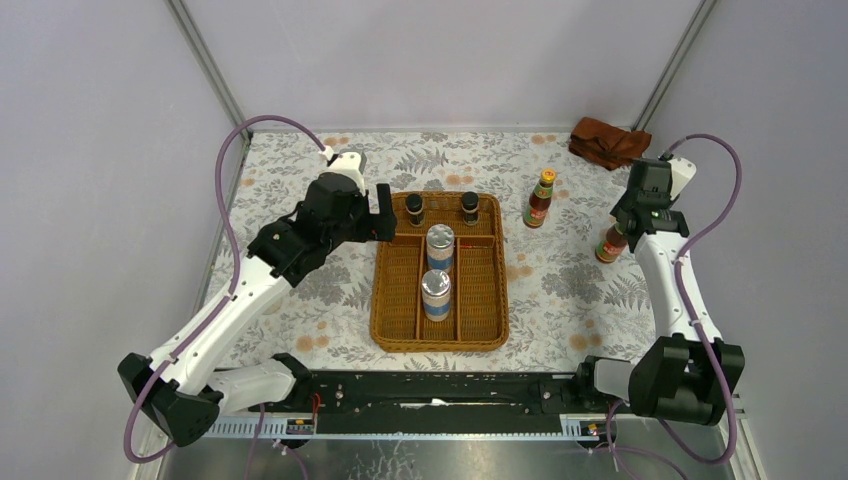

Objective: Organize the condiment bottles
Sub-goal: Pick up the bottle from the center of the board, then place the bottle in the storage box, then pick up the bottle from the center of the board.

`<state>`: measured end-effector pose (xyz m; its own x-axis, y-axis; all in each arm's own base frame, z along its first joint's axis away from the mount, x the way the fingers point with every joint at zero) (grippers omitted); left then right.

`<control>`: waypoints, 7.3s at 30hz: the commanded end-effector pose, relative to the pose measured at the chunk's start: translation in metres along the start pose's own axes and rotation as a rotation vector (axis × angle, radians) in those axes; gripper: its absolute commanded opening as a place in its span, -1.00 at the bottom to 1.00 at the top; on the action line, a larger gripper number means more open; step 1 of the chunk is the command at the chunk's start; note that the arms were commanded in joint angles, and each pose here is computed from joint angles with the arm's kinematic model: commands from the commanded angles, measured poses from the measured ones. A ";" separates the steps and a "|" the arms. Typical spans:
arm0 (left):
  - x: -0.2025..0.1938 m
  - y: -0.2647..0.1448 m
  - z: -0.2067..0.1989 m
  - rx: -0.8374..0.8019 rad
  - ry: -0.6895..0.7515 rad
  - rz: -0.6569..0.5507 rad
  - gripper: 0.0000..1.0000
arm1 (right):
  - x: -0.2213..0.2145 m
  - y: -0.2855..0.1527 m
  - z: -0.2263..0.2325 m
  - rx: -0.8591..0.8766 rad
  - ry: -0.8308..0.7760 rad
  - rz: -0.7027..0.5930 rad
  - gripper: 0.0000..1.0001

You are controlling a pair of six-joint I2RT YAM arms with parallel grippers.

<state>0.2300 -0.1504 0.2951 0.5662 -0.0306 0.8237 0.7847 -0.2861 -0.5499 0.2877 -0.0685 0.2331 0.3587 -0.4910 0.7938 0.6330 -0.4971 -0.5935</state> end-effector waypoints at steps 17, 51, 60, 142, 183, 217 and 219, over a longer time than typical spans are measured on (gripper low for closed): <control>0.005 0.000 0.001 -0.001 -0.039 -0.049 0.97 | 0.039 -0.048 0.031 0.210 0.027 -0.133 -1.00; 0.004 0.003 0.001 0.005 -0.050 -0.046 0.97 | 0.015 -0.114 0.131 0.552 -0.308 -0.056 -1.00; 0.005 0.004 0.001 0.007 -0.052 -0.048 0.97 | -0.003 -0.138 0.150 0.619 -0.374 -0.047 -1.00; -0.004 0.005 0.003 0.020 -0.041 -0.001 0.98 | -0.112 -0.189 0.191 0.847 -0.523 0.048 -1.00; -0.013 0.009 0.005 0.027 -0.039 0.027 0.97 | -0.118 -0.182 0.185 0.815 -0.542 0.053 0.26; -0.008 -0.005 0.007 0.033 -0.083 -0.032 0.97 | -0.002 -0.109 0.166 0.492 -0.377 -0.107 0.46; -0.009 -0.005 0.008 0.033 -0.084 -0.029 0.97 | -0.003 -0.096 0.163 0.471 -0.369 -0.095 0.47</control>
<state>0.2226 -0.1465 0.2874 0.5769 0.0327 0.8162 0.7901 -0.2759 -0.5474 0.3279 0.1105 0.3101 0.4787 -0.1159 0.8703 0.8666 -0.0965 -0.4896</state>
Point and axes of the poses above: each gripper's point midway between its finger pads, its own y axis out along the fingers, its own z axis along the line the jaws close on, x = y × z, the point moved 7 cm from there along -y, back along the fingers, and after that the axes turned 6 degrees about y, right-handed, at the moved point
